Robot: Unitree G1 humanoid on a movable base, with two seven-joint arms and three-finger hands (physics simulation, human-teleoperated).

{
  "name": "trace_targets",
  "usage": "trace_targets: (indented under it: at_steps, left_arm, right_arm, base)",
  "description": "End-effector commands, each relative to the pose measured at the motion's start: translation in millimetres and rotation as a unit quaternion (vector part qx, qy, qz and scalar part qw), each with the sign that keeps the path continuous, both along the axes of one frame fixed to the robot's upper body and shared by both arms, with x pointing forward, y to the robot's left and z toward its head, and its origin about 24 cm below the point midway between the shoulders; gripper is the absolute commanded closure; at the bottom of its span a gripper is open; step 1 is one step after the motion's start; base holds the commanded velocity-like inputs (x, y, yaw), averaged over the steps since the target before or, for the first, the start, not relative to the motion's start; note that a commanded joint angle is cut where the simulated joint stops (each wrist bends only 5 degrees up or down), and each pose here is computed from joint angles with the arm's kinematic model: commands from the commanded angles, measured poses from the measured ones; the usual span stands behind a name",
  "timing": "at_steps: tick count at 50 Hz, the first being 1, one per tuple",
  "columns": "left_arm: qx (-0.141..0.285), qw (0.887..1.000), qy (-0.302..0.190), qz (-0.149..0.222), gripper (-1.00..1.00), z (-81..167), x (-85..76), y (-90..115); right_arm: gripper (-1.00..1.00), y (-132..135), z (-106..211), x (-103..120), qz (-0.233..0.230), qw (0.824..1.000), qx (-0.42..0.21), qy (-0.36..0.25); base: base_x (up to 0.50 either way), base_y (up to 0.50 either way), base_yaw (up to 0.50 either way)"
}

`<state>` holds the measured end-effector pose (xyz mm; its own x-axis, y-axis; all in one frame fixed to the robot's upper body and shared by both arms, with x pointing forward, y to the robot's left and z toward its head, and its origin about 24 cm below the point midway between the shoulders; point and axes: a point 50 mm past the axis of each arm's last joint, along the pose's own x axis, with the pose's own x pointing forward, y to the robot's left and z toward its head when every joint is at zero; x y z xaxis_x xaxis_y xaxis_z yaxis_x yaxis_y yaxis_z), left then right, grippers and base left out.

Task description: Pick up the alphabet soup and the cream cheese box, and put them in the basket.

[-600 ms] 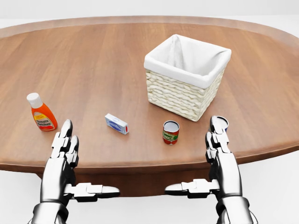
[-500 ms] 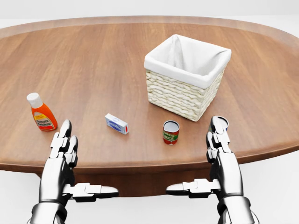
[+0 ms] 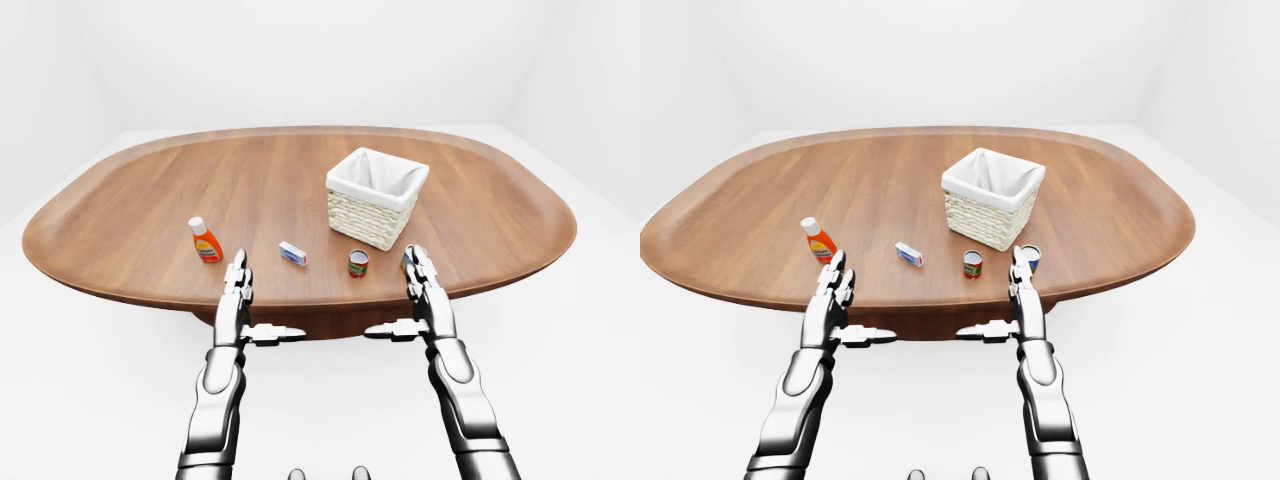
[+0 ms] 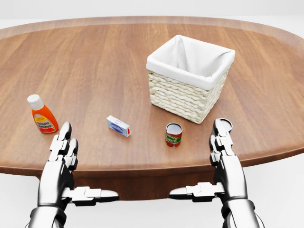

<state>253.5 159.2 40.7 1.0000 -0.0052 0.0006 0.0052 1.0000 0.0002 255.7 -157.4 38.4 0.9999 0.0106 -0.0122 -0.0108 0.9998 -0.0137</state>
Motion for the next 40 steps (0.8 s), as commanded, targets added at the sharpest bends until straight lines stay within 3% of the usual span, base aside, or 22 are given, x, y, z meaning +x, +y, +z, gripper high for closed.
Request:
trace_targets:
  at_steps: [1, 20, 40]
  left_arm:
    - [0.0, 1.0, 0.0, 0.0, -1.0, 0.4, -0.5, 0.2]
    - [0.0, 1.0, 0.001, 0.0, -1.0, -1.8, 0.8, 0.4]
    - [0.0, 1.0, -0.001, -0.001, -1.0, 0.5, -0.5, -0.1]
  right_arm:
    - [-1.0, 0.2, -1.0, 0.4, 0.002, 1.0, -0.003, 0.002]
    - [-1.0, 1.8, -1.5, 0.5, 0.006, 1.0, -0.005, 0.003]
    - [-1.0, 0.5, -3.7, 1.3, 0.003, 1.0, -0.006, 0.005]
  base:
    - [0.0, 0.0, 0.0]
    - [0.0, 0.0, 0.0]
    - [0.0, -0.25, 0.0]
